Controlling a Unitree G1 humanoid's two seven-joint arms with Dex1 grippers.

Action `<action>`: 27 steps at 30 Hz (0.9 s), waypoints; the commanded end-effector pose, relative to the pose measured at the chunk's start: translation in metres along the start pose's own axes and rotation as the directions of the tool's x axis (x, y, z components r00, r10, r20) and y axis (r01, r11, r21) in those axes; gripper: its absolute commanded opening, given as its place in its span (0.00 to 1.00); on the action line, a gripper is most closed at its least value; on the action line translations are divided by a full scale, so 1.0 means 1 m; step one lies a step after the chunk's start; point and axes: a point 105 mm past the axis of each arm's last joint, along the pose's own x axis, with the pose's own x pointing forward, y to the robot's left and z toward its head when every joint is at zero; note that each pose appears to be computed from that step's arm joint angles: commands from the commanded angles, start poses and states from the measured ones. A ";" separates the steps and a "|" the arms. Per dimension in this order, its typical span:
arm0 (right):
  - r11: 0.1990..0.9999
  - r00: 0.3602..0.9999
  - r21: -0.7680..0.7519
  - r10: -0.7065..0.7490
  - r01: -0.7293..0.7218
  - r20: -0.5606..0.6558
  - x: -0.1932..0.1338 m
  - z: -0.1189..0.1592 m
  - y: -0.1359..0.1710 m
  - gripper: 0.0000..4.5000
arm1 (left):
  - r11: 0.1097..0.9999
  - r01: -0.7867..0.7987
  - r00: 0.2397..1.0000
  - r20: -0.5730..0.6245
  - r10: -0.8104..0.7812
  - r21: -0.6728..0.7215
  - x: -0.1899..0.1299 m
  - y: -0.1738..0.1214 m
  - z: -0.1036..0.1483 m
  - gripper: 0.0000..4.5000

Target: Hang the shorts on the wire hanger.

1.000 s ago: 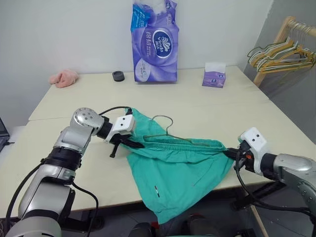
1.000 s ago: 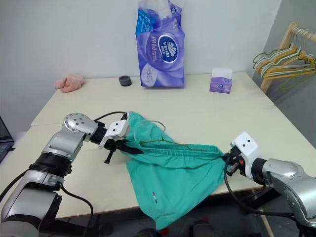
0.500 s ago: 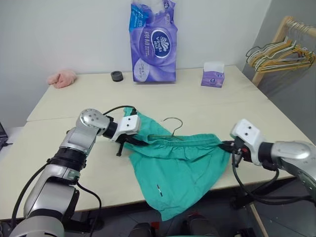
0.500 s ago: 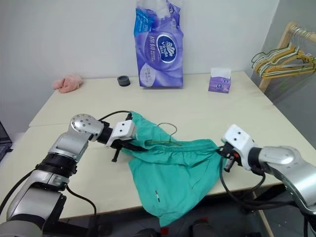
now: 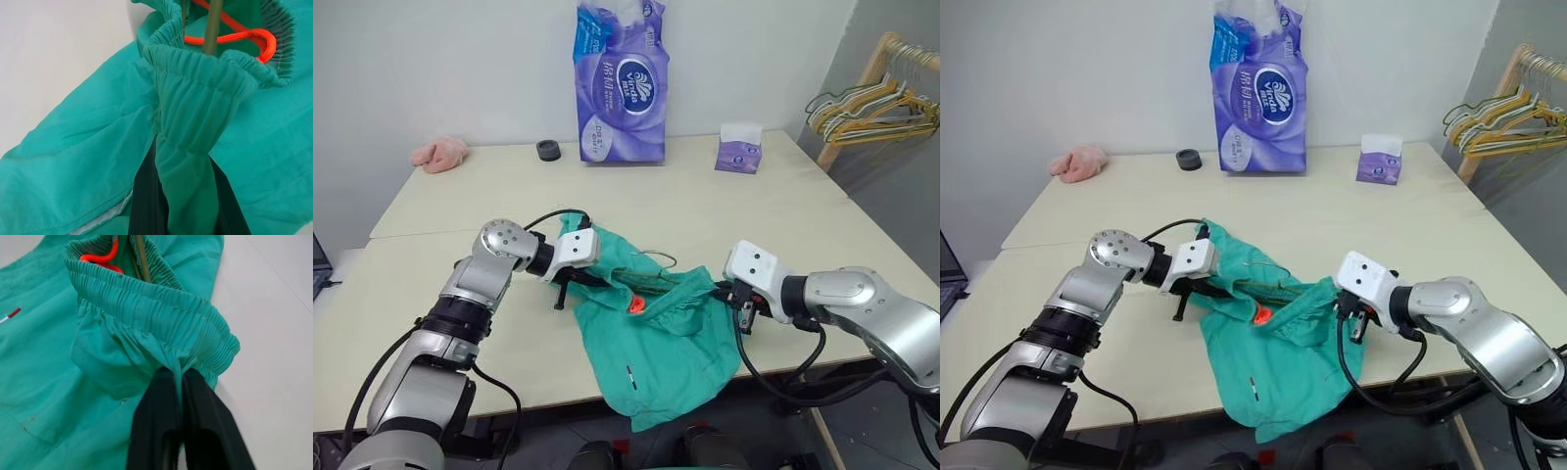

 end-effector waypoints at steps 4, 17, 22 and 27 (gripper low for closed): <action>0.999 0.999 -0.035 0.034 -0.034 -0.003 -0.028 0.001 0.004 0.58 | 1.000 -0.010 1.000 0.019 0.010 0.021 0.001 0.000 0.000 0.00; 0.983 0.998 0.177 -0.035 0.044 -0.056 -0.008 -0.036 -0.018 1.00 | 0.999 0.004 1.000 0.026 -0.005 0.031 0.005 0.000 -0.002 0.00; 0.974 0.997 0.212 0.081 -0.075 -0.018 0.003 -0.024 -0.010 1.00 | 0.999 0.003 1.000 0.028 -0.004 0.037 0.005 0.001 -0.002 0.00; 0.978 0.996 0.196 0.080 -0.071 -0.040 -0.012 -0.023 -0.028 1.00 | 0.999 -0.005 1.000 0.030 0.004 0.039 0.004 0.002 -0.001 0.00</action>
